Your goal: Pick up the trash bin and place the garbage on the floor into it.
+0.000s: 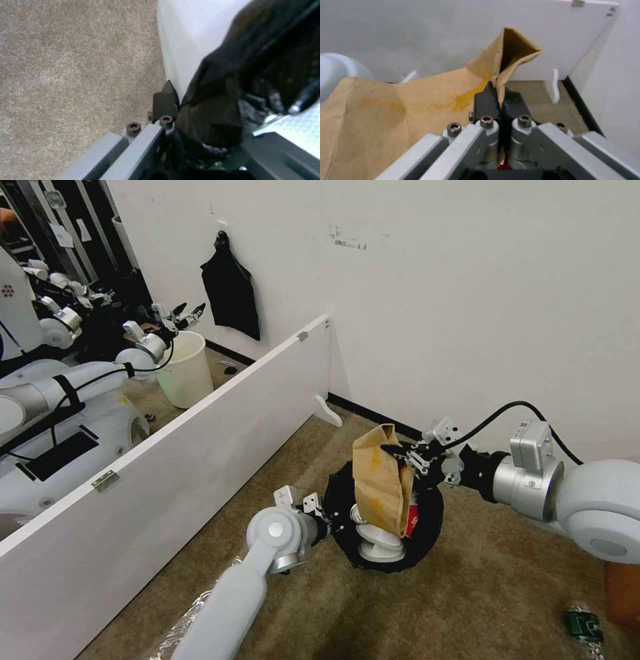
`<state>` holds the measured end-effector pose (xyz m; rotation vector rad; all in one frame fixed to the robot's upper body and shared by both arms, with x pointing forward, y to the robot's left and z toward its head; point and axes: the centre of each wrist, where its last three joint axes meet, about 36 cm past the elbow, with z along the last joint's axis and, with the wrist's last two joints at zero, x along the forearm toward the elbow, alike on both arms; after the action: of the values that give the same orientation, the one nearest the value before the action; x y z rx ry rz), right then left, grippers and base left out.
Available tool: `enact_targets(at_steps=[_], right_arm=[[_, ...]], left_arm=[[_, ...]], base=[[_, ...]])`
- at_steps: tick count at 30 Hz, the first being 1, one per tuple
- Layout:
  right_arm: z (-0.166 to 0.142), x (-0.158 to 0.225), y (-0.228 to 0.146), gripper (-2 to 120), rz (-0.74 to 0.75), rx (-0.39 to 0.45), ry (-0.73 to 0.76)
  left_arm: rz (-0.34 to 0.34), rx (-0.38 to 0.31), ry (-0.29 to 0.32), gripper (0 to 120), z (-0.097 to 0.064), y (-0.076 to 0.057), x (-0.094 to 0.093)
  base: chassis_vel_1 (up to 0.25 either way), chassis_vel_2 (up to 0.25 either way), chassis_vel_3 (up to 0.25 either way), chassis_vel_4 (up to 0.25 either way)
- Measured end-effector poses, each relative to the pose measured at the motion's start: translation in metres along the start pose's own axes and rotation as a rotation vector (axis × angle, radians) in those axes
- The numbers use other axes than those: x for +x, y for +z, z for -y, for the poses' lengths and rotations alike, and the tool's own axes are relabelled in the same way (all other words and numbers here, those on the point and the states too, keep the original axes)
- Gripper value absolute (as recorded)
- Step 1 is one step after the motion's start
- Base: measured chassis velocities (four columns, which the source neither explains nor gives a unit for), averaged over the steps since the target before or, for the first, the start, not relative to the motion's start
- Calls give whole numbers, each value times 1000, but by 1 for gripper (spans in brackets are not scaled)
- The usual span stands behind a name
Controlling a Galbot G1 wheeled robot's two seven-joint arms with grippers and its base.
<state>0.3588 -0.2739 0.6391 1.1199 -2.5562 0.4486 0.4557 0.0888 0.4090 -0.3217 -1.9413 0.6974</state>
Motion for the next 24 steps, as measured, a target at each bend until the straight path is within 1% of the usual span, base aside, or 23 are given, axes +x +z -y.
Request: enact_targets(at_steps=[4,7,8,11,12,15,19,24], right_arm=[[-5,0,1,0,-6,-1,-16],[-9,1,7,0,-19,-6,-20],[-9,1,7,0,-19,-6,-20],[-7,2,22,0,-46,-8,-9],[-7,2,22,0,-46,-8,-9],[-1,-2,33,0,-77,16,-10],[2,-4,39,0,-90,24,-10],[7,-8,49,0,-110,33,-5]], left_arm=[[5,3,-1,0,0,-2,-3],[16,4,1,0,-1,-8,-2],[16,4,1,0,-1,-8,-2],[23,3,7,0,0,-14,0],[23,3,7,0,0,-14,0],[27,4,23,0,3,-14,4],[30,8,29,0,3,-15,7],[41,15,48,0,2,-18,19]], base=[[0,0,0,0],[0,0,0,0],[0,0,0,0],[0,0,0,0],[0,0,0,0],[0,0,0,0],[0,0,0,0],[0,0,0,0]])
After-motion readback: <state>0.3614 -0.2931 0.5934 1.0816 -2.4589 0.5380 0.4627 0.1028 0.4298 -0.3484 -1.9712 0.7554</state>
